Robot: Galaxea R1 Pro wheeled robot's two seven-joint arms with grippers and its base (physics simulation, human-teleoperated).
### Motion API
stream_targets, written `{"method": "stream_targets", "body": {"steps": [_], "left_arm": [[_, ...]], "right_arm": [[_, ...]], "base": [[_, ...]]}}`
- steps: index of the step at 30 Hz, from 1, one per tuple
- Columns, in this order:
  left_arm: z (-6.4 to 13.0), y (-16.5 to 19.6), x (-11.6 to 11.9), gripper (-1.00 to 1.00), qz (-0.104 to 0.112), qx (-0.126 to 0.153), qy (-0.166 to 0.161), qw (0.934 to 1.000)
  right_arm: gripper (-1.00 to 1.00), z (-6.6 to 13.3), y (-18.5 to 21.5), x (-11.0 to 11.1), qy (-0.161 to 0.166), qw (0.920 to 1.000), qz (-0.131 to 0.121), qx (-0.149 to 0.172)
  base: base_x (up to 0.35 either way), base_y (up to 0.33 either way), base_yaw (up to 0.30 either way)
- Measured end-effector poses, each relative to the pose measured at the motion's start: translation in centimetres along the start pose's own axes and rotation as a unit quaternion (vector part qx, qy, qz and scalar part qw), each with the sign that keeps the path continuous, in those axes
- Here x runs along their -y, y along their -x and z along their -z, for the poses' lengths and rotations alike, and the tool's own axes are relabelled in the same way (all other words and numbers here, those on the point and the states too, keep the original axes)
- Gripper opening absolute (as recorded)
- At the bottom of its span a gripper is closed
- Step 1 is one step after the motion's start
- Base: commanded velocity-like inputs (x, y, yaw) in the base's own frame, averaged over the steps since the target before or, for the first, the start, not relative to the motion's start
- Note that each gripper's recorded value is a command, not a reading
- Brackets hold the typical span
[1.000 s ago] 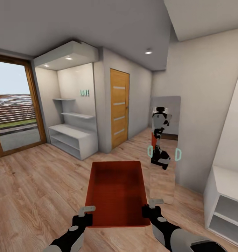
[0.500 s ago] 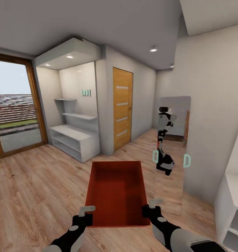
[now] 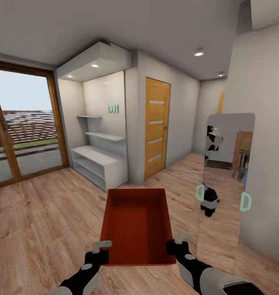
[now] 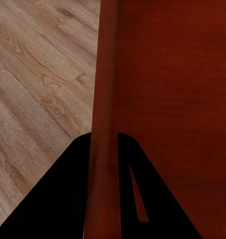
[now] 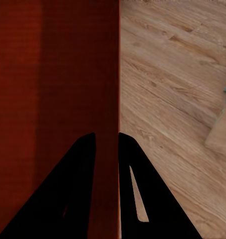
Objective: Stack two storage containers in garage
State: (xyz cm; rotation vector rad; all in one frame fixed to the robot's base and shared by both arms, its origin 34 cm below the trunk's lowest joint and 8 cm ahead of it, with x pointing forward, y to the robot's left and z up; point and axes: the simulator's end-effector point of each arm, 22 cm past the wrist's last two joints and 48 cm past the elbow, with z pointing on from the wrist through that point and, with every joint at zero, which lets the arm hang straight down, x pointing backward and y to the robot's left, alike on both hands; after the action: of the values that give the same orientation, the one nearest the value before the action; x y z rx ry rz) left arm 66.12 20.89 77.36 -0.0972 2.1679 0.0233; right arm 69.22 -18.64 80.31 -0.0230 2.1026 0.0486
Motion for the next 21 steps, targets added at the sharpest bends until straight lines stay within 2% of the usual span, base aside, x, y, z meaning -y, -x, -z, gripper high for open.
{"method": "stream_targets", "body": {"steps": [21], "left_arm": [[0.01,-0.11,-0.03,-1.00,0.001,0.000,0.000,1.0000]], "right_arm": [[-1.00,0.00,-0.01,-0.03,0.000,1.0000,0.001,0.000]], "base": [[0.320,0.000,0.000]]}}
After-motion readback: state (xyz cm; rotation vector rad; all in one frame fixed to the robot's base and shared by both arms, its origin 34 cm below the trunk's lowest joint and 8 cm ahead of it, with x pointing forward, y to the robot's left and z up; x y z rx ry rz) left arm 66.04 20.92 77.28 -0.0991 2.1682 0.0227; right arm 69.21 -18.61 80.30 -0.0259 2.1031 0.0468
